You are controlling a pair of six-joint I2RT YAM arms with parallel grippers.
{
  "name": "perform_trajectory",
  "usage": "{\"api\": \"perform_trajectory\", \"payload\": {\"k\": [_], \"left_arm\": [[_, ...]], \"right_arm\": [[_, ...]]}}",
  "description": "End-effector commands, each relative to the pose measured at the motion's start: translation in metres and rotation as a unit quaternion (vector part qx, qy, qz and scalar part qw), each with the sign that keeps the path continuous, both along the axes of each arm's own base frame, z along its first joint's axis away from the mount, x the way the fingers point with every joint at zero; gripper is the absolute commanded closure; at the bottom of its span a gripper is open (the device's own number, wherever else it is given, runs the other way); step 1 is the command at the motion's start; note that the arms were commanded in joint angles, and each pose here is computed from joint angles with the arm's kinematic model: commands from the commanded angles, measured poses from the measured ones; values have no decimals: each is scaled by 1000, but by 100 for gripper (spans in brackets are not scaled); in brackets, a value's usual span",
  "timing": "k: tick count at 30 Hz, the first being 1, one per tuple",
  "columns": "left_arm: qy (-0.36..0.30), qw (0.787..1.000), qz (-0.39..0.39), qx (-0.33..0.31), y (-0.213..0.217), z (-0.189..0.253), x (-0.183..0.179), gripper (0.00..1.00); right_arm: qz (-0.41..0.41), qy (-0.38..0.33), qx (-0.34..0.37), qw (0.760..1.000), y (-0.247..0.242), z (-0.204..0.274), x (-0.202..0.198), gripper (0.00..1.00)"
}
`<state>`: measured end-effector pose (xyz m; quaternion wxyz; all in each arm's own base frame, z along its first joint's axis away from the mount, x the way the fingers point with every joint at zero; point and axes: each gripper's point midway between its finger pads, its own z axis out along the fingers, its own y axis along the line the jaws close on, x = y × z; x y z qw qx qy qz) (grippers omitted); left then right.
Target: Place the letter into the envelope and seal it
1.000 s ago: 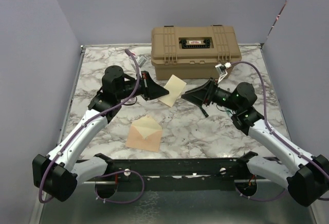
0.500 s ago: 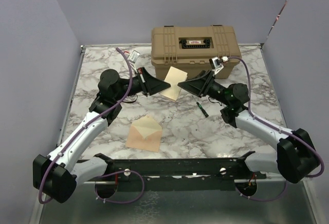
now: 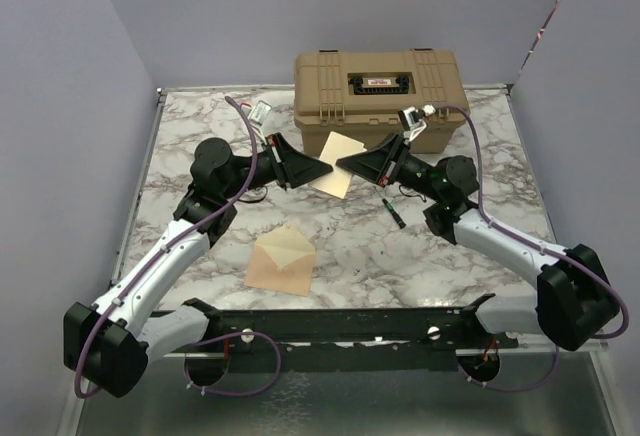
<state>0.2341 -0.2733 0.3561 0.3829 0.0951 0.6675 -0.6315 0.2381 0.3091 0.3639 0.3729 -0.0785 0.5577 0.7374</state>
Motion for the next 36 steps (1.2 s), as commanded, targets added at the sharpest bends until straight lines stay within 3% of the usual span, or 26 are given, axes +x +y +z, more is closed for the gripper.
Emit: {"api": "perform_trajectory", "payload": {"k": [1,2,3,7,10,13,17,22,28,36], "left_arm": [[28,999,31,34,6,-23,5,50],[48,996,49,61,9,-37,9,30],[75,990,75,90,16,-53,15,21],[176,945,157,225,50,-121,20,6],[247,891,212,316,84,-174,10,1],[317,833,247,381,113,-226,-10,1],[389,791,241,406,123,-272,-37,1],[434,749,231,444,133,-306,-53,1],[452,729,222,463,137,-328,-63,1],[428,762,157,460,113,-349,-50,1]], "right_arm": [[-31,15,-48,998,4,-15,11,99],[-50,30,-72,996,3,-27,17,99],[-69,45,-97,992,0,-39,23,100],[-176,116,-211,954,-28,-104,43,100],[-229,154,-276,921,-52,-142,46,100],[-246,171,-308,903,-63,-161,43,100],[-243,185,-316,898,-66,-173,39,100],[-248,209,-313,893,-69,-184,37,99],[-254,217,-309,890,-74,-189,31,100],[-257,216,-318,887,-80,-192,26,99]]}}
